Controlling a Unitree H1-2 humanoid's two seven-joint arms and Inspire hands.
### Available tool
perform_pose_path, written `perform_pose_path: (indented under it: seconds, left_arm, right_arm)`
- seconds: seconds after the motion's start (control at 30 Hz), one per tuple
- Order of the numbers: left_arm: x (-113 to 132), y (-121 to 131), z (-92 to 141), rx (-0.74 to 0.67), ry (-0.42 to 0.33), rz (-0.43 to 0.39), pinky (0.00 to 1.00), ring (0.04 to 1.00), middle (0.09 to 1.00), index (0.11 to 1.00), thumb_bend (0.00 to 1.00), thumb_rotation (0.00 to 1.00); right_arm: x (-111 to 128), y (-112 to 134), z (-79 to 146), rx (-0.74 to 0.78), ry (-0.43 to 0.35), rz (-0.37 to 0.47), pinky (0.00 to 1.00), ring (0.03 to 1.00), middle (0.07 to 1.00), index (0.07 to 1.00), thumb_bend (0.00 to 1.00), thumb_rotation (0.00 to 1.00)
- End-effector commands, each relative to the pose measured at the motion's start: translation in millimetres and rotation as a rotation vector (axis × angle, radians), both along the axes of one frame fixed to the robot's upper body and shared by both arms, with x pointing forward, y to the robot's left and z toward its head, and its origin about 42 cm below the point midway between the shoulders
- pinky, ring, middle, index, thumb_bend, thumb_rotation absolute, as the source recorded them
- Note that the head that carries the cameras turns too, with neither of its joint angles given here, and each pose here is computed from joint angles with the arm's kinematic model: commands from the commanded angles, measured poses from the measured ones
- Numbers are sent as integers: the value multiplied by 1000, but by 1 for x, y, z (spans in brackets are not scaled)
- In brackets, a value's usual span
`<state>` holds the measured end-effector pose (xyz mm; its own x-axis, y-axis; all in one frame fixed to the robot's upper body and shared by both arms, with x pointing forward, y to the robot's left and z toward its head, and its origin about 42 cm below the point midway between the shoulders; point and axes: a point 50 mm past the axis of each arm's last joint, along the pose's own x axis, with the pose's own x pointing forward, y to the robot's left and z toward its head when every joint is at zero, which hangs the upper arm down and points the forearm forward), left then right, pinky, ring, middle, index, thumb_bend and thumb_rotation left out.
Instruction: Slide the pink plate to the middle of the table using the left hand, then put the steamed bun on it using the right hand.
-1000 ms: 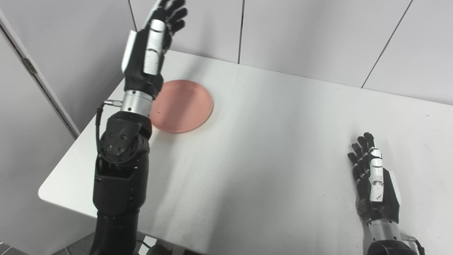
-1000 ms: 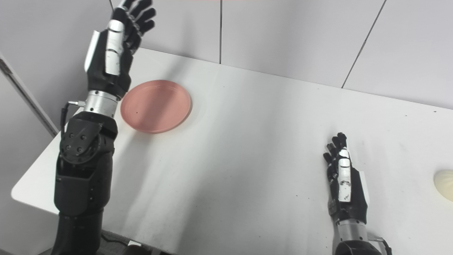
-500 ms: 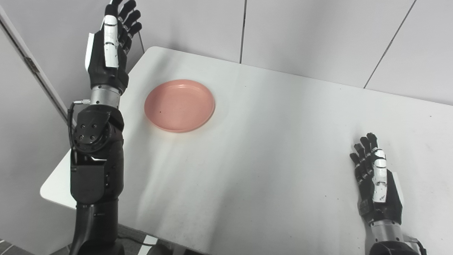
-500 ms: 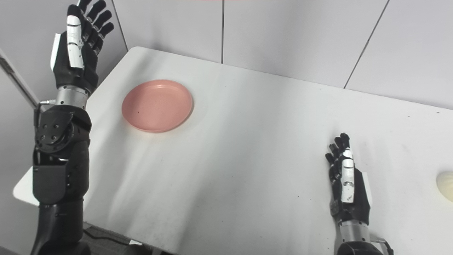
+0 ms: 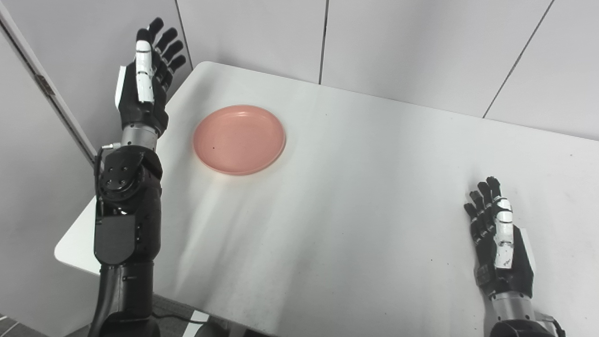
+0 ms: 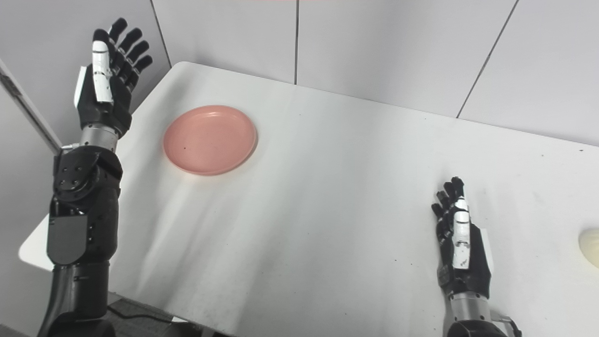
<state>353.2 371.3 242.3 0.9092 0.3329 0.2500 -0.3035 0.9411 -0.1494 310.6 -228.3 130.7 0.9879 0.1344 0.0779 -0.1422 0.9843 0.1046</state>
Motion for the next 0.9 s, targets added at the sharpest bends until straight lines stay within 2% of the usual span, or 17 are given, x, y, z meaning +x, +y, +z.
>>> perform_pose_path:
  seconds: [0.0, 0.57, 0.87]
  left_arm:
    - [1, 9, 21, 34, -86, 24, 869, 885, 901, 898, 509, 1000]
    - [2, 35, -13, -43, 13, 85, 905, 898, 907, 914, 510, 1000]
    - [3, 35, -29, -58, 59, 91, 906, 889, 893, 908, 491, 1000]
  right_arm:
    - [1, -2, 2, 3, 5, 3, 1000, 1000, 1000, 1000, 191, 1000]
    - [1, -2, 4, 13, 10, 3, 1000, 1000, 1000, 1000, 203, 1000]
    - [1, -2, 4, 8, 8, -2, 1000, 1000, 1000, 1000, 198, 1000]
